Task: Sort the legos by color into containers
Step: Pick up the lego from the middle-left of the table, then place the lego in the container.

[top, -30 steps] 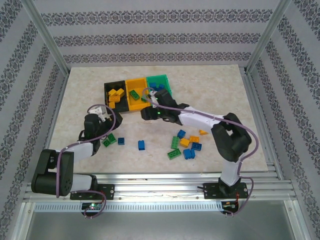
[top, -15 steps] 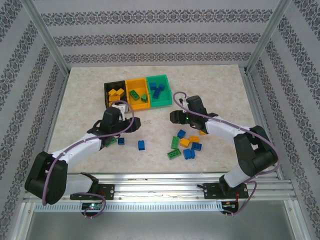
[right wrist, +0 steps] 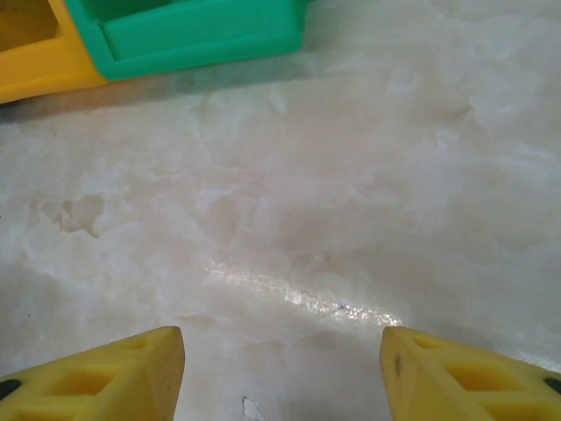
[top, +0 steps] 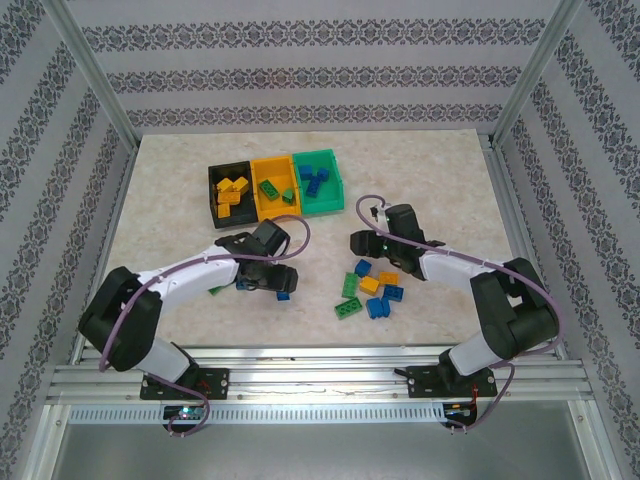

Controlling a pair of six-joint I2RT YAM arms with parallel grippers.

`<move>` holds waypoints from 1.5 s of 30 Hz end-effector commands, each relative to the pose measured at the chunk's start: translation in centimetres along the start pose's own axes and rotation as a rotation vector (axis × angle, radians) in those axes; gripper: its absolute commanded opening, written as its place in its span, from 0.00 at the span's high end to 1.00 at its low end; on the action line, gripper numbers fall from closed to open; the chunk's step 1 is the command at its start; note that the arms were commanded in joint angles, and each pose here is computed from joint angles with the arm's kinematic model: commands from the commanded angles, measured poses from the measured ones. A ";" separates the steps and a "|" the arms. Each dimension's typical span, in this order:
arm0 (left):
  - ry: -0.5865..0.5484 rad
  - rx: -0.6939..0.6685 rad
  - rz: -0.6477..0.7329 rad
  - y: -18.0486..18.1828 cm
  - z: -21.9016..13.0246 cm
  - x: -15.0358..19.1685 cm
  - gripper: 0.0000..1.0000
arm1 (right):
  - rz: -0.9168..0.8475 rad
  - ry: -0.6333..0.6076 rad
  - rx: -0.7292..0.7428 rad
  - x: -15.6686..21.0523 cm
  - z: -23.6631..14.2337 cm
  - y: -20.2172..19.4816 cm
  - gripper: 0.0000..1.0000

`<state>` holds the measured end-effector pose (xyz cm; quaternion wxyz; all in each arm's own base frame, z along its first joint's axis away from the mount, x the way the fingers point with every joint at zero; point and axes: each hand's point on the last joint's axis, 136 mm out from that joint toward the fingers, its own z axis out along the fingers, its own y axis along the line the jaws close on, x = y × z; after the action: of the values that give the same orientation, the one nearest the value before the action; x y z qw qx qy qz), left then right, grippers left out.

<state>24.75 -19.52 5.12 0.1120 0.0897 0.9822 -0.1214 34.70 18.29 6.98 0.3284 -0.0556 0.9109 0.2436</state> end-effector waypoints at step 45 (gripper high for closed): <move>-0.386 -0.004 0.039 -6.0 -1.1 -31.4 0.40 | 0.061 -0.078 -0.090 -1.7 -0.8 0.9 0.40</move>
<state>54.92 -30.44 15.43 0.3376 0.0620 0.9254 -0.1608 35.17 19.00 8.36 0.3424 -0.0363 0.8920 0.2928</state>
